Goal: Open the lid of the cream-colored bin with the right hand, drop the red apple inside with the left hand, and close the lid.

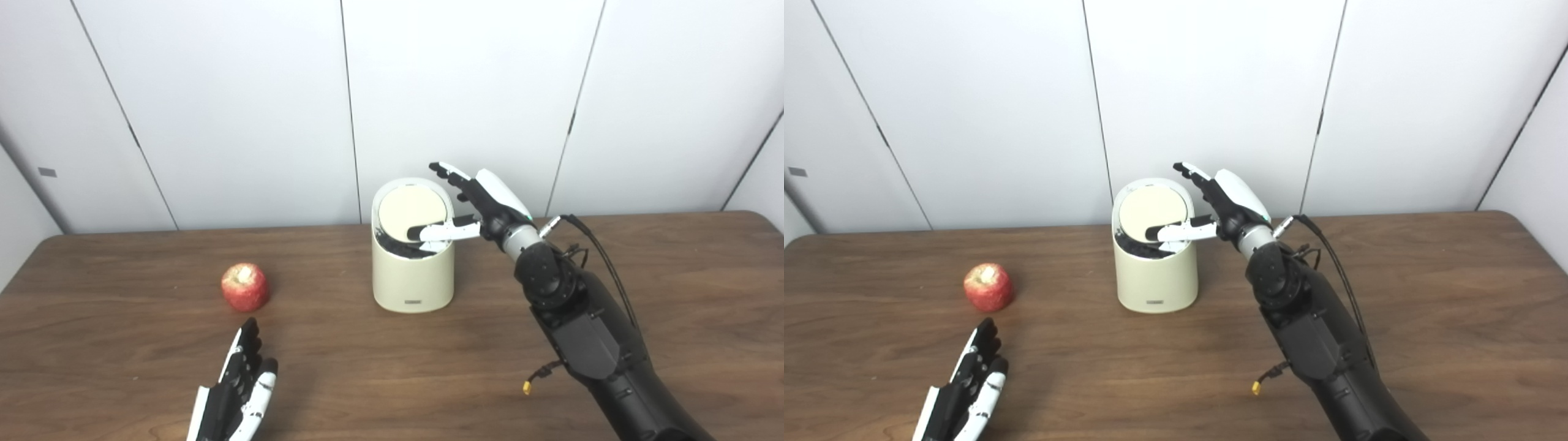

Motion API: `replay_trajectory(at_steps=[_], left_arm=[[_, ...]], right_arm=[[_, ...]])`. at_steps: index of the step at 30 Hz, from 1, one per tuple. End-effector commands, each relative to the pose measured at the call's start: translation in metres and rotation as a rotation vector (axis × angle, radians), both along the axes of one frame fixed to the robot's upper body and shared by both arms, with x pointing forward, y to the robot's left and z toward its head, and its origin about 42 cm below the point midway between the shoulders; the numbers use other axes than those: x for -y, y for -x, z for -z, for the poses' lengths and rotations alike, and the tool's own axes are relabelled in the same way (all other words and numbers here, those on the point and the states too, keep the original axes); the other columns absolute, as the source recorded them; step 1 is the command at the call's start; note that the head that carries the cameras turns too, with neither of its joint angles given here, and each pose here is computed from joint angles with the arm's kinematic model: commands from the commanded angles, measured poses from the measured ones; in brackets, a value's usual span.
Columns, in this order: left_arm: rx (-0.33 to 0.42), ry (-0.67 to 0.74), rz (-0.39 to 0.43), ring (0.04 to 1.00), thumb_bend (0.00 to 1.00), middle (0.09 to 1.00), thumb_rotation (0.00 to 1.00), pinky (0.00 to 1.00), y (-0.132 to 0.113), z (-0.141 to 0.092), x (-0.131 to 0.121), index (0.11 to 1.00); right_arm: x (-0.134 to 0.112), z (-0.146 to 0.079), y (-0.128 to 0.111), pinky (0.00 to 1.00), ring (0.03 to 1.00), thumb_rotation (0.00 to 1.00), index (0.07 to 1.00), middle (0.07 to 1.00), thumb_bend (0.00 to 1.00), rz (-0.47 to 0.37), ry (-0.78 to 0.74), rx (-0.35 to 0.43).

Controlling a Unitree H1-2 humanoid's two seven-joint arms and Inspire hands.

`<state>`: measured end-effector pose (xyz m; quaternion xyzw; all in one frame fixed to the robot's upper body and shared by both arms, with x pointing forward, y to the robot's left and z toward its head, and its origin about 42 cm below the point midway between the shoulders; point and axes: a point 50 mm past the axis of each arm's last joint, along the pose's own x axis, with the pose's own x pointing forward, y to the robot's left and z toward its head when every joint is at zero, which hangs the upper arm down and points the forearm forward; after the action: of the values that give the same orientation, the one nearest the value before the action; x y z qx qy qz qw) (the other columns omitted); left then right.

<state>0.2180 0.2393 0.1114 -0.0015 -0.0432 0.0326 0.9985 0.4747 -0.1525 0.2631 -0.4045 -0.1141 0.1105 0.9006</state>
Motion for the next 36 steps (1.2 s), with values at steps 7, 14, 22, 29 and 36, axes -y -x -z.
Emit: replay_trajectory(at_steps=[7,14,22,29,36], left_arm=[[0.004,0.021,0.008,1.0,0.31,1.0,0.5,1.0,0.009,0.001,0.007,1.0],[0.006,0.024,0.001,1.0,0.31,1.0,0.49,1.0,0.007,0.003,0.006,1.0],[0.003,0.019,-0.008,1.0,0.33,1.0,0.49,1.0,0.007,0.003,0.006,1.0],[0.006,0.015,-0.002,1.0,0.33,1.0,0.49,1.0,0.008,0.003,0.006,1.0],[0.008,-0.001,0.007,1.0,0.24,1.0,0.4,1.0,0.006,0.006,0.003,1.0]], right_arm=[[-0.007,-0.036,-0.006,0.89,0.932,0.21,0.883,0.904,0.81,-0.063,0.091,0.254],[-0.006,-0.039,-0.005,0.95,0.969,0.11,0.884,0.924,0.86,-0.079,0.184,0.318],[-0.006,-0.039,-0.004,0.94,0.966,0.12,0.872,0.914,0.86,-0.081,0.149,0.317],[-0.001,-0.045,-0.002,0.88,0.911,0.25,0.867,0.899,0.78,-0.046,-0.051,0.263],[0.008,-0.035,0.007,0.88,0.903,0.47,0.876,0.896,0.67,-0.031,-0.245,0.145]])
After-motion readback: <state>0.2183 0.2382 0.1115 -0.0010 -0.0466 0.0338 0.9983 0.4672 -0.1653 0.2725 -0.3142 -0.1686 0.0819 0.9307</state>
